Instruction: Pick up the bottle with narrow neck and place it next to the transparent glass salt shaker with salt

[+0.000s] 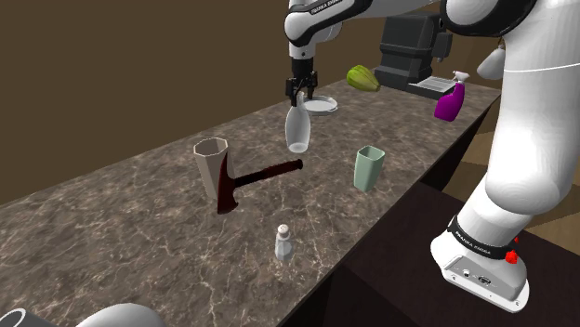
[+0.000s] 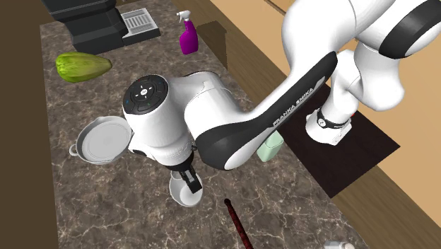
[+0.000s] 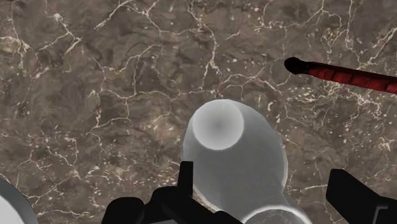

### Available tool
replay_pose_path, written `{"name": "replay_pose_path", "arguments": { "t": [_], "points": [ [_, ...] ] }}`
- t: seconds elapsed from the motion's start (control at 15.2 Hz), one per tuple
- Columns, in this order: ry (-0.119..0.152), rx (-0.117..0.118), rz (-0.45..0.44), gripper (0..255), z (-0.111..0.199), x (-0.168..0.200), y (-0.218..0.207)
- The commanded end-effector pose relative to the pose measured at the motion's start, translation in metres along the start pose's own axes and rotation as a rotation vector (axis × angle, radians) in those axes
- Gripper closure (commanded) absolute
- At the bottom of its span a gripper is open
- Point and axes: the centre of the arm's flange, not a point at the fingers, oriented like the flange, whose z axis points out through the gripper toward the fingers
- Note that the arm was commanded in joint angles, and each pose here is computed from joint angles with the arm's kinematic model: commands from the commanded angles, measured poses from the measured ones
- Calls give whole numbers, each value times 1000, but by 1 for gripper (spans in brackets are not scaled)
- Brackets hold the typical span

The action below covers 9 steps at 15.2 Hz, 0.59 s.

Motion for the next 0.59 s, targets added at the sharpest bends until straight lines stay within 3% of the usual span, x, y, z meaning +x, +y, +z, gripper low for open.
{"name": "replay_pose_path", "arguments": {
  "t": [0.0,0.07,0.13,0.53],
  "points": [
    [0,0,0,0,0,0,0],
    [0,0,0,0,0,0,0],
    [0,0,0,255,0,0,0],
    [0,0,0,255,0,0,0]
  ]
}}
